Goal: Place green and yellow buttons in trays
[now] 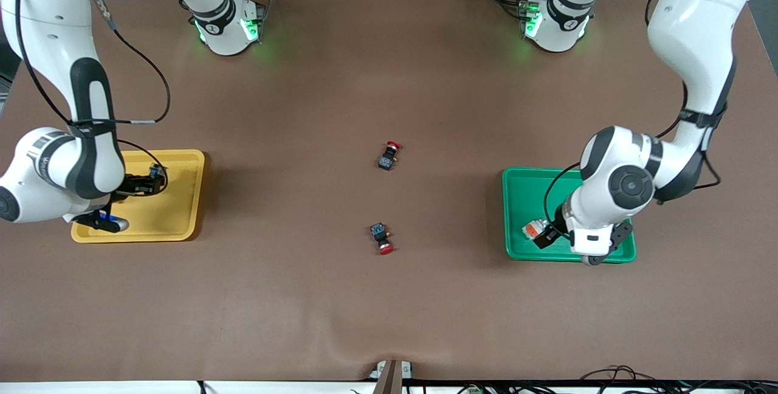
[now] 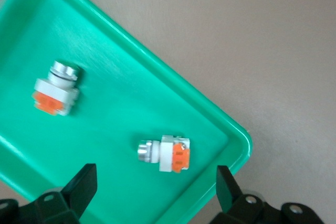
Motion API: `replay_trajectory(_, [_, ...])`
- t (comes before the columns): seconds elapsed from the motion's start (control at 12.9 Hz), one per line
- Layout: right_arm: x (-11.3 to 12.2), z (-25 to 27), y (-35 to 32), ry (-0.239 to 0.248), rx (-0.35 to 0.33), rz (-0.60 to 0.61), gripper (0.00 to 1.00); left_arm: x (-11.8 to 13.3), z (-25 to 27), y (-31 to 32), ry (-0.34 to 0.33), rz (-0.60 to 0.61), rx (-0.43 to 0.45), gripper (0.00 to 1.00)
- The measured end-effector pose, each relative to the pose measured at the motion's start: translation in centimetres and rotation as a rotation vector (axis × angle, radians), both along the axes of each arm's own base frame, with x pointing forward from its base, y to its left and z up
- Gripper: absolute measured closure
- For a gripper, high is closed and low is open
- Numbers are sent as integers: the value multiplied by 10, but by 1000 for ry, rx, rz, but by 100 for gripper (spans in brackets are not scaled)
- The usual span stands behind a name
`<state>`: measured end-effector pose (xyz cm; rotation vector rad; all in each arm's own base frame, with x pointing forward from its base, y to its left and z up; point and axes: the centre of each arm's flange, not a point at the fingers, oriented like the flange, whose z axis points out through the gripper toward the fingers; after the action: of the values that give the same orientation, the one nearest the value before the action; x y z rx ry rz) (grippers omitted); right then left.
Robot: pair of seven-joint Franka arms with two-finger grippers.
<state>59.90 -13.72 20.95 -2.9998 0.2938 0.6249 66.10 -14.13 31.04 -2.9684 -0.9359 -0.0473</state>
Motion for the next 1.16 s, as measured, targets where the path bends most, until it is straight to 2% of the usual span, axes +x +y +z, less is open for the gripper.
replay_trajectory(0.08, [0,-11,-6,-8,-5,16,67,-1,23,4,-19,-36,15,0])
replay_trajectory(0.16, [-2,-19,-10,-3,-7,22,60,-1,47,12,-46,-79,29,0])
replay_trajectory(0.31, [-1,-18,-4,26,12,32,38,-2,98,29,-98,-157,63,0])
replay_trajectory(0.39, [4,-8,7,64,41,45,30,-4,121,38,-105,-191,84,0])
replay_trajectory(0.47, [11,9,22,98,75,62,18,-7,144,46,-93,-227,107,0])
replay_trajectory(0.54, [20,29,39,115,109,74,7,-9,164,52,-73,-255,125,0])
replay_trajectory(0.62, [28,47,56,115,141,79,0,-11,182,56,-55,-277,138,0])
replay_trajectory(0.78, [38,72,93,97,167,68,0,-15,211,60,-42,-320,154,0])
replay_trajectory(0.93, [42,88,140,99,152,2,0,-23,237,58,-46,-354,143,0])
replay_trajectory(1.09, [42,116,184,95,73,-74,0,-35,260,58,-50,-358,100,0])
replay_trajectory(1.16, [41,137,201,74,21,-93,0,-41,270,65,-53,-354,87,0])
